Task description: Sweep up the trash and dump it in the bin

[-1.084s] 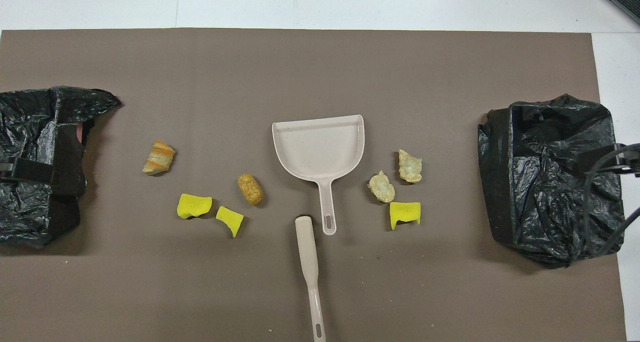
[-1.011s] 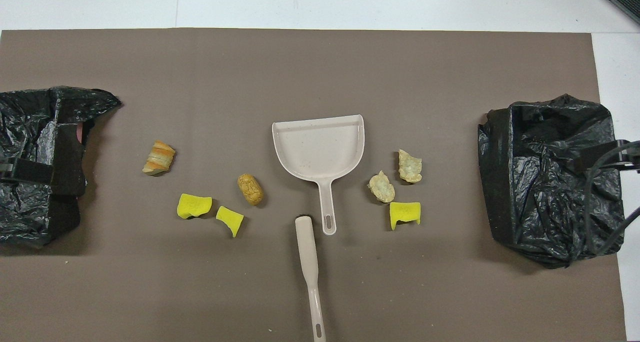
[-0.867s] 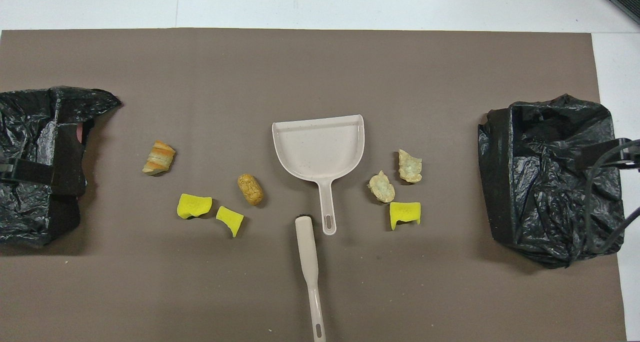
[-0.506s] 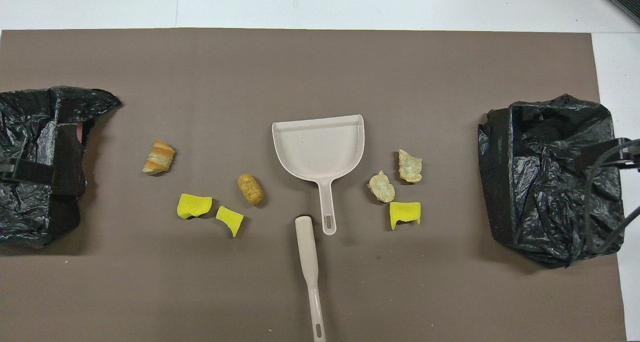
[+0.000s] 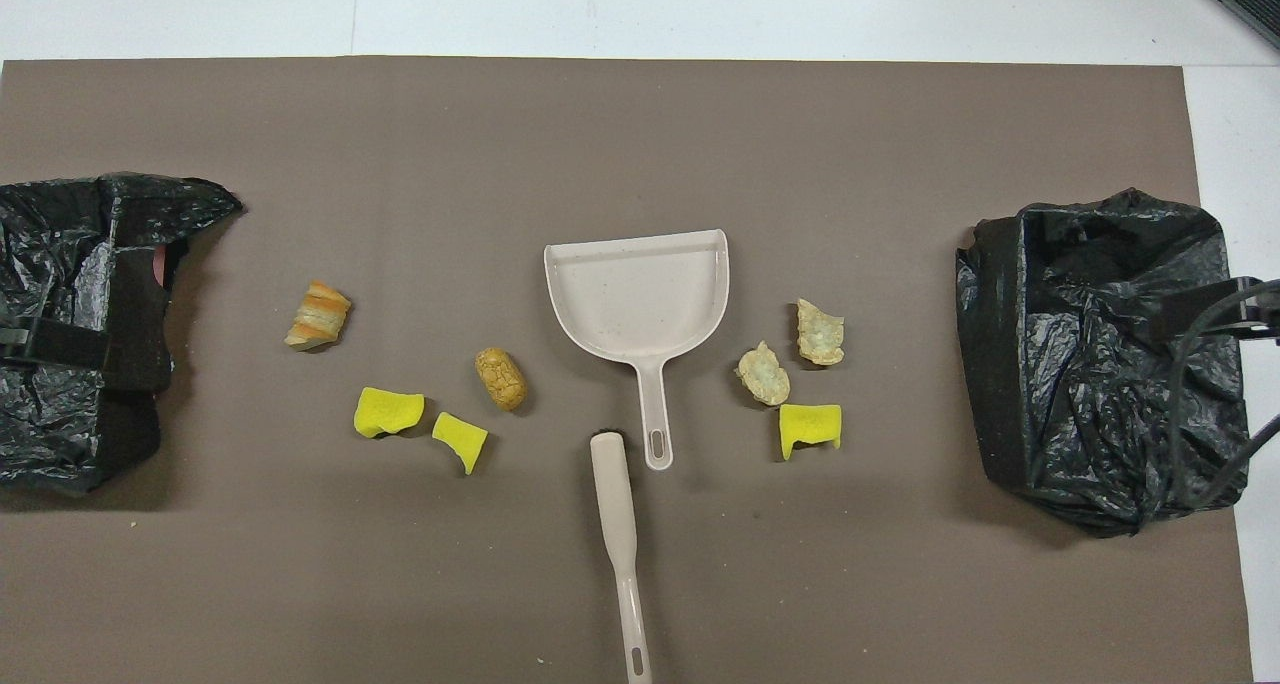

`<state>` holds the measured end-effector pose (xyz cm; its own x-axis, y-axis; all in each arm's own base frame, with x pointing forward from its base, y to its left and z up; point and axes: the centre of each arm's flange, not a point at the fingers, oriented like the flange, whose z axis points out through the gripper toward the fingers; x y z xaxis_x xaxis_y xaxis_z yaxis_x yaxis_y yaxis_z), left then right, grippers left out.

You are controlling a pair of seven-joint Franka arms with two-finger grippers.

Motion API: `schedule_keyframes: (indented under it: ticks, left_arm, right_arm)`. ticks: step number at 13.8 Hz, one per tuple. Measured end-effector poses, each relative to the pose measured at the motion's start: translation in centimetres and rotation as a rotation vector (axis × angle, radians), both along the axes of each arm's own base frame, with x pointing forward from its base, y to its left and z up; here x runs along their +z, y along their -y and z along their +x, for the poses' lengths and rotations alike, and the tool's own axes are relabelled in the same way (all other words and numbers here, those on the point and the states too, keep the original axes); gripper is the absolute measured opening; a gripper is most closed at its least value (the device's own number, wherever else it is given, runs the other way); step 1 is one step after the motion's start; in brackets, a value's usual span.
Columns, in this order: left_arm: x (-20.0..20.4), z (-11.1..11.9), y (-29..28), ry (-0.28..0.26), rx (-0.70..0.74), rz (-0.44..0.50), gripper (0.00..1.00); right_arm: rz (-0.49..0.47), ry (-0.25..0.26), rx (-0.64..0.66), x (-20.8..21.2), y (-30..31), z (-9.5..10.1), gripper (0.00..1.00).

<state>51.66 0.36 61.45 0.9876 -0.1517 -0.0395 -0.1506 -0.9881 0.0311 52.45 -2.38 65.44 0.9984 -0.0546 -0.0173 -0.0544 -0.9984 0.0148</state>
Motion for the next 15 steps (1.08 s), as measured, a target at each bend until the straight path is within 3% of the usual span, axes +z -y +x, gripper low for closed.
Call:
schedule_keyframes:
  ticks: [4,7,10,15]
  left_arm:
    - [-0.1,-0.2,0.3,-0.01,-0.015,0.0,1.0]
    - [-1.3,-1.4,4.8,-0.05,-0.08,0.004,1.0]
    - [-4.6,-3.8,11.9,-0.086,-0.118,0.022,1.0]
    - [-12.2,-7.7,21.6,-0.058,-0.129,0.032,1.0]
  right_arm:
    - [0.0,-0.005,0.0,-0.2,0.0,-0.1,1.0]
    - [0.001,-0.007,-0.002,-0.2,0.1,-0.2,1.0]
    - [0.001,-0.009,-0.003,-0.2,0.2,-0.2,1.0]
    - [0.002,-0.022,-0.004,-0.3,0.2,-0.4,1.0]
